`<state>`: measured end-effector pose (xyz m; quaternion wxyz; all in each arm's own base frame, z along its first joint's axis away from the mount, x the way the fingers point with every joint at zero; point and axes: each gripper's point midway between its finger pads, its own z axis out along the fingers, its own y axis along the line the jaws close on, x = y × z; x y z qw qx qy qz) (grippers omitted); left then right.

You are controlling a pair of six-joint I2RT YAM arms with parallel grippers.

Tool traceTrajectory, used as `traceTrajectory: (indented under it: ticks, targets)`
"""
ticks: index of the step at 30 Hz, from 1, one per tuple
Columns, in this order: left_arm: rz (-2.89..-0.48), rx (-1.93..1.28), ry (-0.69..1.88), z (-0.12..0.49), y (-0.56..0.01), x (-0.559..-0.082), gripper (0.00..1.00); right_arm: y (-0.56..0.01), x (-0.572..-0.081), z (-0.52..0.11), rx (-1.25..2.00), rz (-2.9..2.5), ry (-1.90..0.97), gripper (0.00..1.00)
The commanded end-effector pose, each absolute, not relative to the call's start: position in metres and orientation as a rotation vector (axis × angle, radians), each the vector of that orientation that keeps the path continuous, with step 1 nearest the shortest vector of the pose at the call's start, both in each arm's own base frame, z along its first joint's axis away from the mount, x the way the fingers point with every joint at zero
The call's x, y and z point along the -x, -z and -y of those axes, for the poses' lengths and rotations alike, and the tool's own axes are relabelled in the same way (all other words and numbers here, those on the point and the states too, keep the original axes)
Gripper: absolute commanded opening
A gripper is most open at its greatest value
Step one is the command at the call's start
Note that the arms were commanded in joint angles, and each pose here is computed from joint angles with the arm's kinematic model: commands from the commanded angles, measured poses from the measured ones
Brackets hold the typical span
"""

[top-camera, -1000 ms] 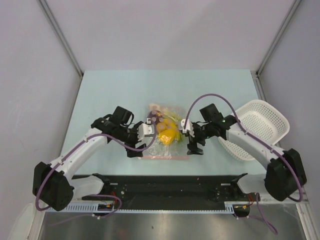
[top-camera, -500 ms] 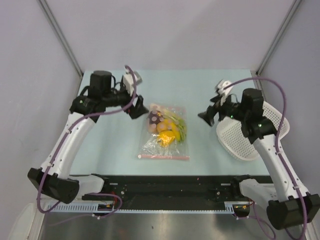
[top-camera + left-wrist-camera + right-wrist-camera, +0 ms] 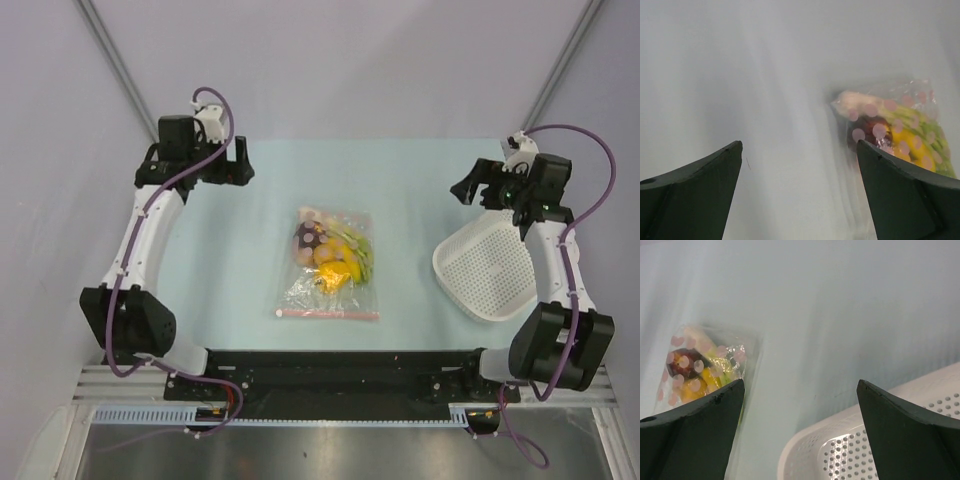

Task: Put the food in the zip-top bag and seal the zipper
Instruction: Reset both arms

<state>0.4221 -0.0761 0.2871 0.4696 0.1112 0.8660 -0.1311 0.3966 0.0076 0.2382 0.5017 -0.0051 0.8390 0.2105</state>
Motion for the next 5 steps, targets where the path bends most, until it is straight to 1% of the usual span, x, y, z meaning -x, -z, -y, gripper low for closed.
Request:
traceTrajectory:
  ticks: [1,5]
  targets:
    - [-2.188,-0.162,0.248,0.0615,-0.2587,-0.4189,1.00,-0.2591,-0.4011,-0.0065,0.011,-1.985,-0.506,1.00]
    - [-2.172,-0.135,0.195,0.0516,-0.2664,-0.4230,1.00,-0.2687,-0.4071,-0.0048,0.027,-1.959,-0.496,1.00]
